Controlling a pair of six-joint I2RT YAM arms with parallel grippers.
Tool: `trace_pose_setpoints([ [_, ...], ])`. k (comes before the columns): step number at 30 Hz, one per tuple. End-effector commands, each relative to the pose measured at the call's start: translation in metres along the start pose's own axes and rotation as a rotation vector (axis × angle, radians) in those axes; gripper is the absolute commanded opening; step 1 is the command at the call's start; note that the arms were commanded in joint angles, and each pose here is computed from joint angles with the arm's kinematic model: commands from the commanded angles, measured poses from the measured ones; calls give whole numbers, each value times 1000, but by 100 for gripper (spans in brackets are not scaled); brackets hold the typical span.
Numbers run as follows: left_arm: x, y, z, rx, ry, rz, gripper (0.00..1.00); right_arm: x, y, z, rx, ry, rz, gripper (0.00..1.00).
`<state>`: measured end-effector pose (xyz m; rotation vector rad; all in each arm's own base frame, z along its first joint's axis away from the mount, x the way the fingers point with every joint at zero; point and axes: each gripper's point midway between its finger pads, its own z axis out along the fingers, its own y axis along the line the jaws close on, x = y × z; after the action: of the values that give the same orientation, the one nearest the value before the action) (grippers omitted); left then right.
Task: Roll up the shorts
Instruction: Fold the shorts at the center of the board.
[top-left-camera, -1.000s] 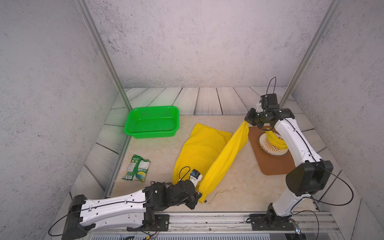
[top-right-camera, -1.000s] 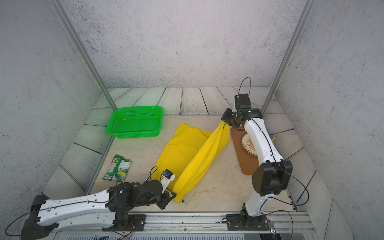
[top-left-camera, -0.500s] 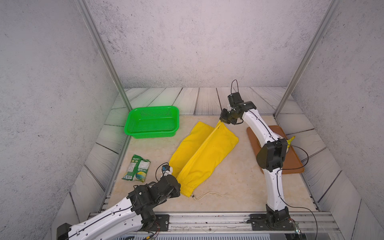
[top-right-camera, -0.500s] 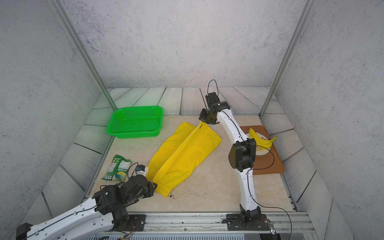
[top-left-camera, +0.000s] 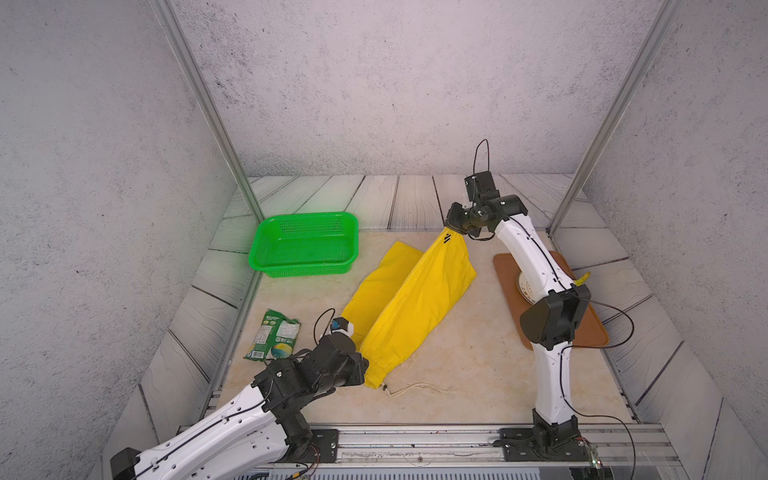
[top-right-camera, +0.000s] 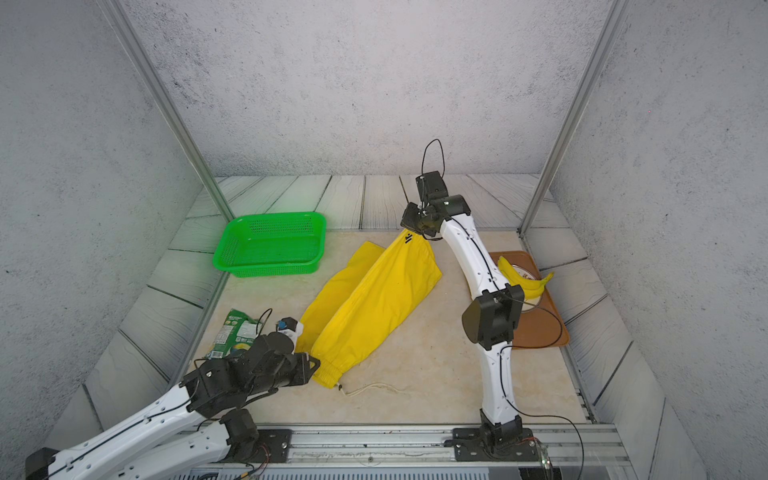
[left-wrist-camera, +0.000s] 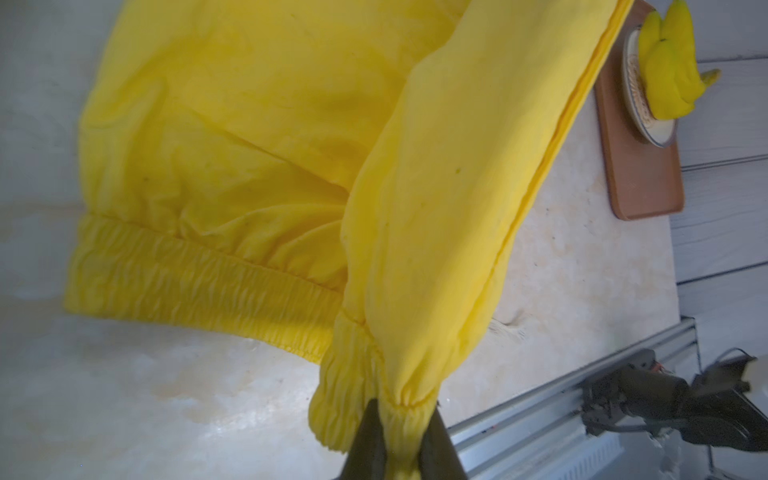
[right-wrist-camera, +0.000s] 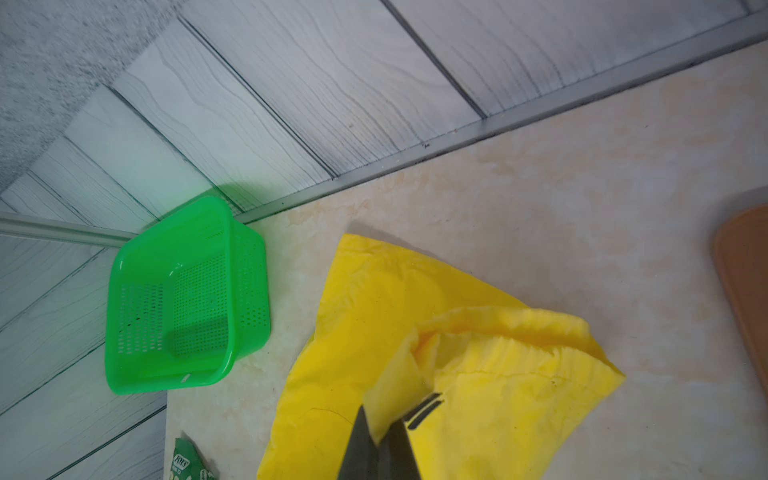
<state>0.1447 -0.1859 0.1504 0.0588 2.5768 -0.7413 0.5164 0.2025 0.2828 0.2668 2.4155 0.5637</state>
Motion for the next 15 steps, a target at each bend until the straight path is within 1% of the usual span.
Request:
trace_pose_setpoints([
  [1,11,-45,1,150,127,129,0,-24,-21,-37,60,-111,-7,0],
  [5,24,-87,7,199,178,287,0,-30,-61,-73,101,-176,40,0],
  [8,34,-119,15,234,218,379,0,-35,-98,-108,139,-234,97,0],
  [12,50,-154,27,278,262,468,0,-36,-151,-152,192,-304,198,0],
  [15,60,-174,32,310,286,517,0,-34,-176,-179,222,-361,240,0],
])
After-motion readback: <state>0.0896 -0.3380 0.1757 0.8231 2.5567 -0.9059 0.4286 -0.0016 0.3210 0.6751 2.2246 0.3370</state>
